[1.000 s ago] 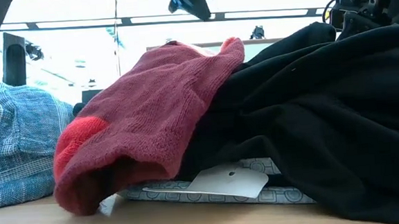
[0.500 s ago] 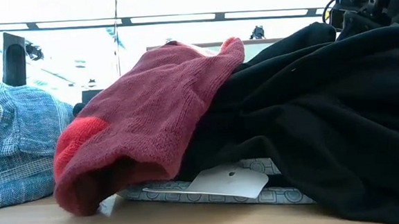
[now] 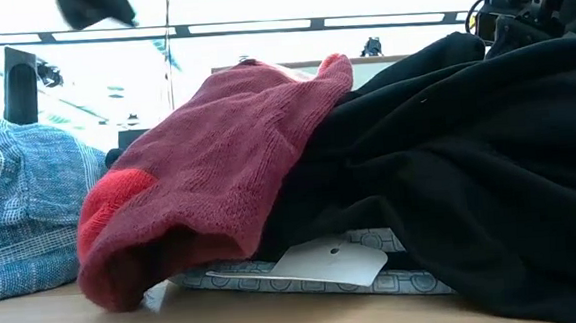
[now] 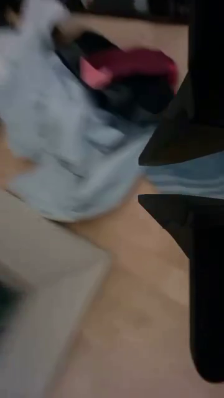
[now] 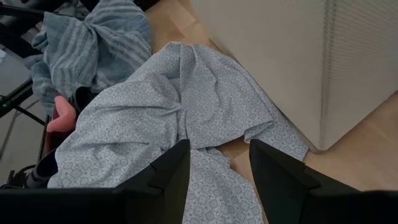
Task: Sort clothes
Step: Put the blue towel into the white laundry bin
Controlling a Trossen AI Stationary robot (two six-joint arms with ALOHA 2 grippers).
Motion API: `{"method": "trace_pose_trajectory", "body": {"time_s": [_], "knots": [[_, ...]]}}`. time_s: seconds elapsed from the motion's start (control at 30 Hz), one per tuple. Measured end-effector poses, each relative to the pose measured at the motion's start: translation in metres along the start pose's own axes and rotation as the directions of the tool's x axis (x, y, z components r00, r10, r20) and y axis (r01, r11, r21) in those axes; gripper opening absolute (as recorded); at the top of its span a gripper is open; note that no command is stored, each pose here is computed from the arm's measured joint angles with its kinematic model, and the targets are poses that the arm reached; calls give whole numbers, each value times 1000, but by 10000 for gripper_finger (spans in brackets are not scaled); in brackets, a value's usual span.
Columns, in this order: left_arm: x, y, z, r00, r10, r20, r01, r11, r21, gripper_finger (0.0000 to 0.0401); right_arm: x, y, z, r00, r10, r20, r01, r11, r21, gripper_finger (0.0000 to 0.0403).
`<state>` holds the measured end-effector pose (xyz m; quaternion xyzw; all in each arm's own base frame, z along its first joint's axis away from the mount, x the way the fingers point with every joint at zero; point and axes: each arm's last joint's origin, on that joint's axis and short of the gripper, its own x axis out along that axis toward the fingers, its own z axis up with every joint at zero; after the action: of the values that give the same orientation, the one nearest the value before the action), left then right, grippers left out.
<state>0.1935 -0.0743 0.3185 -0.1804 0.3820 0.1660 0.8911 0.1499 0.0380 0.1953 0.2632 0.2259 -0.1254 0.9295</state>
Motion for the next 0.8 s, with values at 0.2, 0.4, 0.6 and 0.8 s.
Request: {"method": "trace_pose_trajectory", "body": {"time_s": [0.2, 0.4, 0.6, 0.8], "knots": [[24, 9, -38, 988, 67, -140, -79, 993, -83, 90, 0, 0, 0, 1000, 2, 2, -2, 1000, 1, 167], [54, 19, -72, 958, 25, -285, -69, 987, -147, 90, 0, 0, 0, 1000, 4, 5, -4, 1000, 3, 167], [79, 29, -99, 947, 0, -321, -71, 975, -212, 90, 0, 0, 0, 1000, 4, 4, -4, 1000, -3, 167], [88, 34, -109, 941, -21, -337, -50, 978, -201, 19, 0, 1, 0, 1000, 6, 3, -6, 1000, 4, 167]]}}
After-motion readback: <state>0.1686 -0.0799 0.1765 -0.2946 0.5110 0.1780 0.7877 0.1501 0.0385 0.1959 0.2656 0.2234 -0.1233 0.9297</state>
